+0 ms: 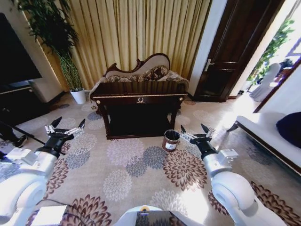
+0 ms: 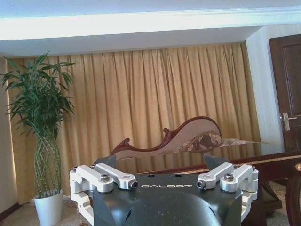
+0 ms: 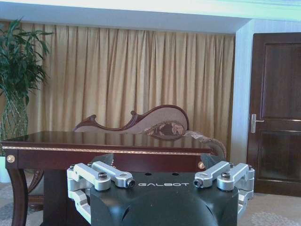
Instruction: Move to the front of the table and place the trash on the table into the trash bin.
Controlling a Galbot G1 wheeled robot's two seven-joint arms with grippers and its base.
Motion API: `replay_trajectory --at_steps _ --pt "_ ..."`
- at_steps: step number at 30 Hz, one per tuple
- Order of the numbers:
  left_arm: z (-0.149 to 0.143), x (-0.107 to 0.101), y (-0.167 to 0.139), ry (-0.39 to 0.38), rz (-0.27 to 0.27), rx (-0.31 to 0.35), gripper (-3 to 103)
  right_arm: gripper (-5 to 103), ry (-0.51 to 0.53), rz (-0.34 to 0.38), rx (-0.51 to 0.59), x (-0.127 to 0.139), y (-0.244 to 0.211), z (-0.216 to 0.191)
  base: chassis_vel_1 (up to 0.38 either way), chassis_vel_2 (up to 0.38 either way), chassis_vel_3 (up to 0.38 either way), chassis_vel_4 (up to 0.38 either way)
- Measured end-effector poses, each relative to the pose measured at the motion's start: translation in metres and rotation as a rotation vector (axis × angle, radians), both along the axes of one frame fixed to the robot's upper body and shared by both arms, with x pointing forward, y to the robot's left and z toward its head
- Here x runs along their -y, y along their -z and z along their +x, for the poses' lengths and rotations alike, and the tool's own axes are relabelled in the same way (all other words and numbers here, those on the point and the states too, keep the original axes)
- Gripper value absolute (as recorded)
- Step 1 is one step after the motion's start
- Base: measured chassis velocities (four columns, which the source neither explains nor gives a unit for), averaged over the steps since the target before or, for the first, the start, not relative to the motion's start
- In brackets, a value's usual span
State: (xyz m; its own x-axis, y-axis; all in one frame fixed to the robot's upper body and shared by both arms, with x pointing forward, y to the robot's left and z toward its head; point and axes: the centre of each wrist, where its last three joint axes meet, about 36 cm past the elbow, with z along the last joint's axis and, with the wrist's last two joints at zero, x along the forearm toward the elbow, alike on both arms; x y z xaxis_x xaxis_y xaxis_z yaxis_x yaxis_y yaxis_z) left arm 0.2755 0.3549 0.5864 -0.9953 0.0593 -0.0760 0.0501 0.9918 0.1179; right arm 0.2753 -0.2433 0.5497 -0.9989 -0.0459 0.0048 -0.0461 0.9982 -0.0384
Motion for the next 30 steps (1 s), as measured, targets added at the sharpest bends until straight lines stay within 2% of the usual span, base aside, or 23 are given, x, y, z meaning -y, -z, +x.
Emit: replay_trajectory --at_steps 9,30 --pt "-0.001 0.013 0.009 -0.064 -0.026 0.015 100 100 0.035 0.002 0.003 0.001 0.002 0.003 0.015 -0.033 -0.017 0.043" --pt "-0.009 0.019 0.006 -0.068 -0.048 0.014 100 100 0.054 -0.010 -0.004 0.001 -0.004 0.000 0.000 0.000 0.000 0.000"
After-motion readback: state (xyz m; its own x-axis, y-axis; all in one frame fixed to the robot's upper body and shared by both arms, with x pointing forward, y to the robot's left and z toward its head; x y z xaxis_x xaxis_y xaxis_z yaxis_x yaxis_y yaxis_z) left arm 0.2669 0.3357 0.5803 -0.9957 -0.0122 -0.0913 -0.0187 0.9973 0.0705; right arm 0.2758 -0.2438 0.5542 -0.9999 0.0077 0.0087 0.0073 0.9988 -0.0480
